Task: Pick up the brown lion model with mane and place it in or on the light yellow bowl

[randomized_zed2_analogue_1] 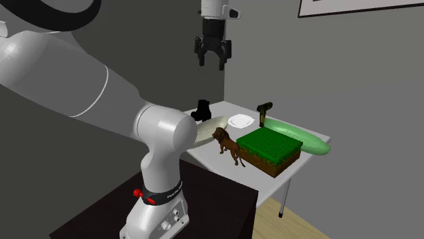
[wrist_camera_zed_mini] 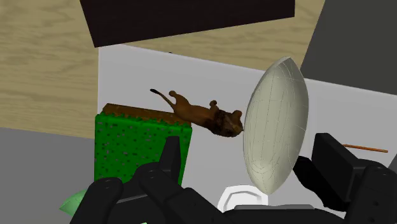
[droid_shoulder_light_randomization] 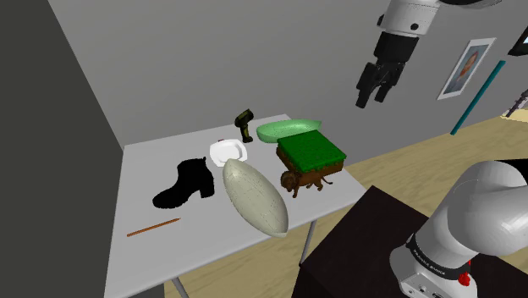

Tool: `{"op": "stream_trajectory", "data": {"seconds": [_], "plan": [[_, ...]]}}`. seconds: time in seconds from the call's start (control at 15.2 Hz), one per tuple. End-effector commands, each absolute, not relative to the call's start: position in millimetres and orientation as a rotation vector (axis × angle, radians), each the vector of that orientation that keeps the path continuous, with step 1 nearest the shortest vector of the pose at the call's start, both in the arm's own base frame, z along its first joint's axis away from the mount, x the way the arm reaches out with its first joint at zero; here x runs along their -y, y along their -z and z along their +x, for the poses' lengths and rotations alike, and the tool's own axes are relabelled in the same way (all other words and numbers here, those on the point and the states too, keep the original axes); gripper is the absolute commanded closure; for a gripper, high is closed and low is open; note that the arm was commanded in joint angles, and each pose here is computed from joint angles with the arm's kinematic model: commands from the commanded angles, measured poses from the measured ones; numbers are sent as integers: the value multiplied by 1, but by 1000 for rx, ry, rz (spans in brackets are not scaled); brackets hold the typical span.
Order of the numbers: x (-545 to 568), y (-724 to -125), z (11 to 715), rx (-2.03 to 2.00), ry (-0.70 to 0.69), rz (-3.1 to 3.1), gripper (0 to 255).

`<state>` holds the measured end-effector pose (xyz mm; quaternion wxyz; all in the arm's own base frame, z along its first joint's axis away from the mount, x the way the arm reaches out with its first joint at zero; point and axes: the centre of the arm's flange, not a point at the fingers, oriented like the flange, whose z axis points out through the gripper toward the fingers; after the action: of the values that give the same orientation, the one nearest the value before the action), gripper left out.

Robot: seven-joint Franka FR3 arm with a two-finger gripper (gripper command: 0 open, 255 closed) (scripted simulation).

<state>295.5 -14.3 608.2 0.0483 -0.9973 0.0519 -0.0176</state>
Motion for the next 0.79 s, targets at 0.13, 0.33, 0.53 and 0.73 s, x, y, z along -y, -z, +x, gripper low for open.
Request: {"op": "stream_trajectory", "data": {"seconds": [0.13,0.33,0.53,0.73], "plan": [[19,-583,301,-123,61,-3044,0],[27,-545,309,-70,72,-3048,0],[34,-508,319,-18,84,-3052,0],[41,-470,328,35,95,-3054,0]]}}
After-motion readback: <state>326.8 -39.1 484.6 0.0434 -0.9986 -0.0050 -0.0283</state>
